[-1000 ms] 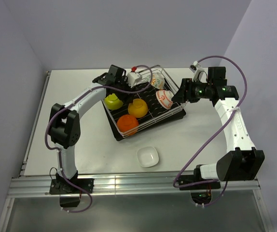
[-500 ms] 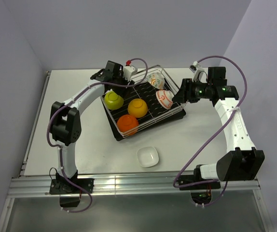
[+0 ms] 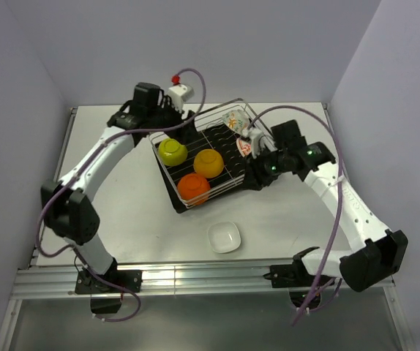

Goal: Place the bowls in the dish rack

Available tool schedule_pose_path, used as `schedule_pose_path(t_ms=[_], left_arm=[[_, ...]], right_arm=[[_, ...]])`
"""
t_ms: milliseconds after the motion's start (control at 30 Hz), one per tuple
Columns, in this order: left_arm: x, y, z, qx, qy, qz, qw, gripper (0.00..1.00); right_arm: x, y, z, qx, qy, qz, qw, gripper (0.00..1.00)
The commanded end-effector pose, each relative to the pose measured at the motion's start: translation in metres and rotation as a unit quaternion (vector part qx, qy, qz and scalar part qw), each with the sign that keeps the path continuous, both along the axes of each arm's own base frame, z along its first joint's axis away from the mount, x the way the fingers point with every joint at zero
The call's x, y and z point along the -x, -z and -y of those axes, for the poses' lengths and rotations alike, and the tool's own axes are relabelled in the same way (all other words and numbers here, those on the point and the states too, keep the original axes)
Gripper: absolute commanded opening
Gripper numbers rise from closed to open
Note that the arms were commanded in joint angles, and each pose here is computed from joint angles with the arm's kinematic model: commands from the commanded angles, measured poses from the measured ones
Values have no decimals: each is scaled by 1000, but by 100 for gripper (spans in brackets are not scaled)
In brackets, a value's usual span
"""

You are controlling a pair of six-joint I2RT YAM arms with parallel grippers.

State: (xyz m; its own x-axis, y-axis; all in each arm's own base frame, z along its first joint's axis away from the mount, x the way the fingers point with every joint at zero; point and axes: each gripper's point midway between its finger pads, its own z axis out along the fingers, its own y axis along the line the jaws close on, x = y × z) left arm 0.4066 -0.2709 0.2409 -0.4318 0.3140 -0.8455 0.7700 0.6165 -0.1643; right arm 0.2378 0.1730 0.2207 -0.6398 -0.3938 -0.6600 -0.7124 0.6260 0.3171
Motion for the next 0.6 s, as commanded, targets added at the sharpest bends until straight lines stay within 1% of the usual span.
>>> schedule_pose_path(t_ms=[0,33,67,100,133,200,233,333,400,467,567], left_arm=[[24,-68,-7,88,20,35,995,80],[31,-83,-14,94,18,52,994,80],[36,-82,-17,105,9,40,994,81],[41,-87,-19,109,7,43,993,81],[49,-99,-24,116,5,56,992,82],[55,-100,-30,117,0,61,991,83],[60,-107,-35,120,-4,71,990,84],[68,-106,-40,119,-6,66,991,85],[72,-102,-41,117,-6,57,991,86],[76,-99,-41,118,-6,45,992,86],[82,-97,-41,124,-2,40,992,86]], right_arm=[[25,20,-2,67,-54,21,996,40],[29,26,-5,76,-65,19,995,39],[39,33,-13,88,-92,18,992,38],[45,44,-14,103,-104,11,989,37],[43,51,-14,124,-106,24,986,37],[60,69,-23,150,-151,35,977,37],[59,74,-26,161,-161,53,972,37],[80,91,-39,172,-241,73,952,39],[91,104,-42,184,-270,73,942,40],[88,117,-43,205,-274,75,937,40],[90,128,-42,217,-287,67,931,40]])
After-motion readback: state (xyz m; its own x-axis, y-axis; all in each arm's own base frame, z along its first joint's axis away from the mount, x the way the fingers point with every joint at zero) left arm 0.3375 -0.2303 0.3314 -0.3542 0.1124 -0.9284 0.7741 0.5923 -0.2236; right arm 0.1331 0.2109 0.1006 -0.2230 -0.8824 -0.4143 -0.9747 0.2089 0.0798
